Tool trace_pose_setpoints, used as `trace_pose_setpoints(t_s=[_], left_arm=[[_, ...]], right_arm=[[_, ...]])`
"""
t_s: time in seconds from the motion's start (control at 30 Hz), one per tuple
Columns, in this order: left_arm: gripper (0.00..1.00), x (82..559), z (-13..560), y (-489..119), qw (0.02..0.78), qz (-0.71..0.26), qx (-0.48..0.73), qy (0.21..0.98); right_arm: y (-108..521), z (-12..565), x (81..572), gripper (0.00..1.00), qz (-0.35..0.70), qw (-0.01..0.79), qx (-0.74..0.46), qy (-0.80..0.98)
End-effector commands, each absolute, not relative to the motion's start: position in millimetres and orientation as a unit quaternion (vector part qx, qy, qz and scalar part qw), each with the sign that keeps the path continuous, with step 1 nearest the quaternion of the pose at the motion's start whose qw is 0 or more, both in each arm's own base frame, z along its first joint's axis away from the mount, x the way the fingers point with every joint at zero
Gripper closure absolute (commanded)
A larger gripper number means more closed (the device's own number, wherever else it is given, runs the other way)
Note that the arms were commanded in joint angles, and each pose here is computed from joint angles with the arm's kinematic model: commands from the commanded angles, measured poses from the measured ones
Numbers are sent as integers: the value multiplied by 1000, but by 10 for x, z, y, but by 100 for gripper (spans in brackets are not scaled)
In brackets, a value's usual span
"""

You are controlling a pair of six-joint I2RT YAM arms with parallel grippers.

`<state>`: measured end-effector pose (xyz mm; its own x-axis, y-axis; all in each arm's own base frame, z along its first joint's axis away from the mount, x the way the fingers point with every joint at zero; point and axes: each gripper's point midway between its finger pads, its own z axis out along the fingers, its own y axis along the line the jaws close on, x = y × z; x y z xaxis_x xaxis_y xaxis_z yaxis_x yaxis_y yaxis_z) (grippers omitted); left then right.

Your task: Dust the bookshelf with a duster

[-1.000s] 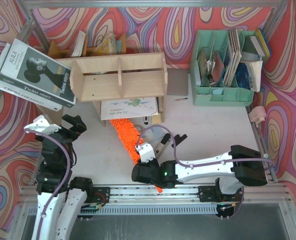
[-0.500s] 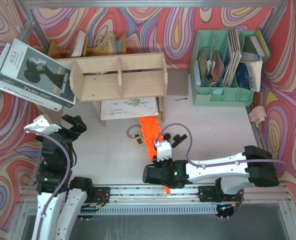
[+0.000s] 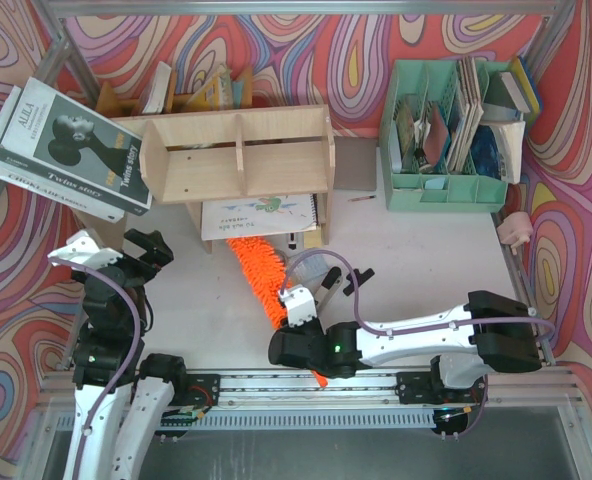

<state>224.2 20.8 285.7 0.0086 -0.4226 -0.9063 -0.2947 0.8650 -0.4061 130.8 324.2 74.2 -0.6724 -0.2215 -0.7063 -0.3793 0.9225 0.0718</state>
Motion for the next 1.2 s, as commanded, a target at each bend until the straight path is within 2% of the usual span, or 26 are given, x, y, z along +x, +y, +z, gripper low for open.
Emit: trace_pose_setpoints(t_s=[0.0, 0.2, 0.53, 0.63, 1.0, 1.17], left_arm=[[1, 2246, 2905, 204, 667, -55, -258, 697], [2, 2246, 2905, 199, 667, -56, -258, 697], [1, 2248, 2896, 206, 666, -54, -258, 698], [2, 2249, 2896, 205, 666, -54, -259, 698], [1, 2256, 2893, 196, 665, -56, -258, 698], [1, 2254, 2896, 200, 666, -56, -259, 698]], right_arm=[[2941, 947, 1497, 100, 69, 422, -56, 902], [2567, 915, 1479, 100, 31, 420, 15, 907], [3415, 1029, 1448, 100, 132, 416, -141, 889], [3488, 1043, 1433, 100, 142, 415, -159, 885], [2645, 894, 1476, 100, 22, 415, 3, 910], [2817, 900, 1500, 100, 38, 415, -32, 909]])
